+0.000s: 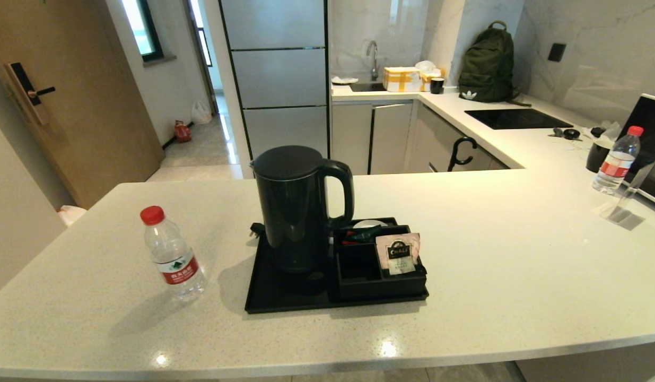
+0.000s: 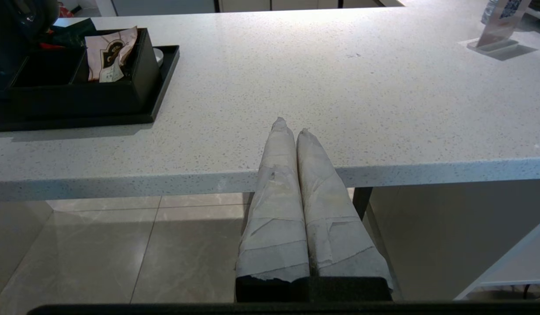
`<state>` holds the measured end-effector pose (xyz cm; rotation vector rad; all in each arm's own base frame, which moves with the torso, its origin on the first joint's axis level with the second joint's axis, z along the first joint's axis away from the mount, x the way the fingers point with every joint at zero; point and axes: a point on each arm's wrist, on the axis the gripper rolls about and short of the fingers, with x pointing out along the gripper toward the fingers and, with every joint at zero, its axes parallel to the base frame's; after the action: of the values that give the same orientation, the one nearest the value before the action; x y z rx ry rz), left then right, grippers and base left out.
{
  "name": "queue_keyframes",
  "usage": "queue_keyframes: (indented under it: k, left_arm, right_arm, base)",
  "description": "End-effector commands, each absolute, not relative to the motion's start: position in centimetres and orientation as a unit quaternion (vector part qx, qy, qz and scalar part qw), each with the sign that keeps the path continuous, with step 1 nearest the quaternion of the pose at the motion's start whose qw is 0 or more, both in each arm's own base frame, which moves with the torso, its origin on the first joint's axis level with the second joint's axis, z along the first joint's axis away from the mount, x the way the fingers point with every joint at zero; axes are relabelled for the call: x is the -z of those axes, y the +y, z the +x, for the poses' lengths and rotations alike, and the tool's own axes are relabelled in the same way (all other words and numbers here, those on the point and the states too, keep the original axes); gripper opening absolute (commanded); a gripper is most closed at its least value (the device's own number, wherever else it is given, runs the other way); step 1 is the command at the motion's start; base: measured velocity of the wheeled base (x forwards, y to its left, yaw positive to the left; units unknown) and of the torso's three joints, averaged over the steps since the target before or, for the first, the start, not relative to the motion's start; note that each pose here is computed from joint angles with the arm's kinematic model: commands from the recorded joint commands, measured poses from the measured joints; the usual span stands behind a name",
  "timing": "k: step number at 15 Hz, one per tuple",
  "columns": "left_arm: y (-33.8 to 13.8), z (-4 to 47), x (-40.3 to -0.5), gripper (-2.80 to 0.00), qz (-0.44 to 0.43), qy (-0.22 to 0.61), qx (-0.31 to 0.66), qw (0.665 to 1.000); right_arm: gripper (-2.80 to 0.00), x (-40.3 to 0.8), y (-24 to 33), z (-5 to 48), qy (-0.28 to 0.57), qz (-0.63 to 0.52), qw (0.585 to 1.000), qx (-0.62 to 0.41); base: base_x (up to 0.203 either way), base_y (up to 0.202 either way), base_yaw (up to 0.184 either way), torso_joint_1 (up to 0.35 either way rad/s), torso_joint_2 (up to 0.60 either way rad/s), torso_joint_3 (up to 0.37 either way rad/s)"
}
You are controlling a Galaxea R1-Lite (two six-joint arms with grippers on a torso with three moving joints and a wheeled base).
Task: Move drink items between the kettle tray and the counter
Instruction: Return the bottled water to its original position
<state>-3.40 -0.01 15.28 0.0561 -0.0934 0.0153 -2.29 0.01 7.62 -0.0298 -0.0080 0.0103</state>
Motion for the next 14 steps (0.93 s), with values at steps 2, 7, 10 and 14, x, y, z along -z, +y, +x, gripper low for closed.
queue_keyframes:
  k: [2, 7, 10, 14]
  left_arm:
    - [0.1, -0.2, -20.8, -2.80, 0.019, 0.075, -0.028, 0.997]
    - [0.3, 10.5, -19.0, -2.80, 0.008, 0.306, 0.000, 0.952]
    - [0.5, 15.0, -16.0, 0.00, 0.026, 0.355, 0.016, 0.934]
    - [0.7, 19.8, -12.8, 0.00, 0.036, 0.304, 0.022, 0.952]
  right_arm:
    - [-2.80, -7.6, 0.0, -2.3, -0.003, -0.015, 1.000, -0.005]
    - [-2.80, -7.6, 0.0, -2.3, -0.003, -0.015, 1.000, -0.005]
    - [-2.80, -7.6, 0.0, -2.3, -0.003, -0.015, 1.000, -0.005]
    - [-2.80, -7.6, 0.0, -2.3, -0.003, -0.015, 1.000, -0.005]
  base:
    - [0.000, 0.000, 0.000, 0.000, 0.00, 0.000]
    - [0.000, 0.000, 0.000, 0.000, 0.00, 0.000]
    - [0.000, 0.000, 0.000, 0.000, 0.00, 0.000]
    - [0.000, 0.000, 0.000, 0.000, 0.00, 0.000]
